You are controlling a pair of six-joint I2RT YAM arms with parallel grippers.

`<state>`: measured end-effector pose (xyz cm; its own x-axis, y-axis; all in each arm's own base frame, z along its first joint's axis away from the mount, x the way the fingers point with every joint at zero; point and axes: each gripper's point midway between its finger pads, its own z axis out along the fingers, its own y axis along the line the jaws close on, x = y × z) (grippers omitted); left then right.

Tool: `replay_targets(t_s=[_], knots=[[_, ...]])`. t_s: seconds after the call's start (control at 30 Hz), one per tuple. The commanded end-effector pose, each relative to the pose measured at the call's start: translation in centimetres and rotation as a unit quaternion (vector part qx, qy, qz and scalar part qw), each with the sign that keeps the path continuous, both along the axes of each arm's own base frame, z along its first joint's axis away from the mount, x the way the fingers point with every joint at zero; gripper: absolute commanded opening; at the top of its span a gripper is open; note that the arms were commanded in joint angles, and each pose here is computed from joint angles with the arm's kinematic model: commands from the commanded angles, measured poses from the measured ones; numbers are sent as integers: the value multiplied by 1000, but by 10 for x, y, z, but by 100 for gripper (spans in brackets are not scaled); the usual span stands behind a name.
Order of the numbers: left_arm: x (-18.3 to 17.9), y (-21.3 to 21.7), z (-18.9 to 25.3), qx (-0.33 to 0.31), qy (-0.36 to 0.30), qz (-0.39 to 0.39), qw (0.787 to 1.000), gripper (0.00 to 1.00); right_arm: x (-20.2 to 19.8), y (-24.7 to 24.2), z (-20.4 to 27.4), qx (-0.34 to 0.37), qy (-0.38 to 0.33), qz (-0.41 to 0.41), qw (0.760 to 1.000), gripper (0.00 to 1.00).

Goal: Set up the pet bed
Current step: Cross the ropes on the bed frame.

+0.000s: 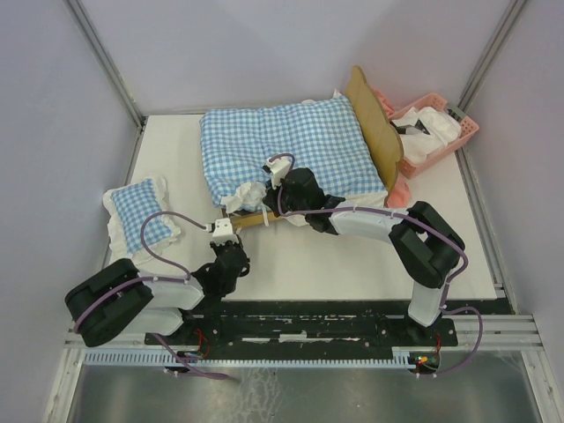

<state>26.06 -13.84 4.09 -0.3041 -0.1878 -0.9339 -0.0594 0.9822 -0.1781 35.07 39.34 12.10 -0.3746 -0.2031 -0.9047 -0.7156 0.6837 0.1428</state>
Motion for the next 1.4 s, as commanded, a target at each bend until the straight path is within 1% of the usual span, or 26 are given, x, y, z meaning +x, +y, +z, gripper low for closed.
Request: replay_targets(t_s=[0.0, 0.1, 0.27, 0.4, 0.57, 0.77, 0.93, 1.0, 1.07, 1.37], knots=[[-12, -2, -7, -25, 24, -15, 999, 3, 8, 7, 21, 36, -14, -1, 999, 2], [-17, -5, -8, -47, 37, -20, 998, 3, 0, 9, 22, 46, -5, 14, 999, 2], [-28, 1, -9, -76, 56, -7, 996, 3, -11, 7, 24, 60, 3, 27, 998, 2], [-31, 6, -2, -91, 52, -2, 994, 3, -22, 13, 27, 79, 17, 51, 995, 2], [-38, 4, -6, -109, 63, -12, 992, 3, -43, 26, 38, 133, 50, 90, 986, 2], [-39, 2, -7, -111, 69, -17, 991, 3, -63, 43, 57, 221, 88, 124, 964, 2], [-40, 1, -5, -117, 65, -21, 991, 3, -64, 64, 79, 311, 116, 133, 934, 2], [-40, 2, -4, -116, 63, -21, 991, 3, -64, 73, 85, 335, 122, 135, 925, 2], [-40, 3, -3, -116, 60, -22, 991, 3, -65, 81, 86, 341, 125, 134, 922, 2], [-40, -7, 0, -130, 64, -36, 989, 3, -78, 103, 76, 338, 118, 118, 926, 2]])
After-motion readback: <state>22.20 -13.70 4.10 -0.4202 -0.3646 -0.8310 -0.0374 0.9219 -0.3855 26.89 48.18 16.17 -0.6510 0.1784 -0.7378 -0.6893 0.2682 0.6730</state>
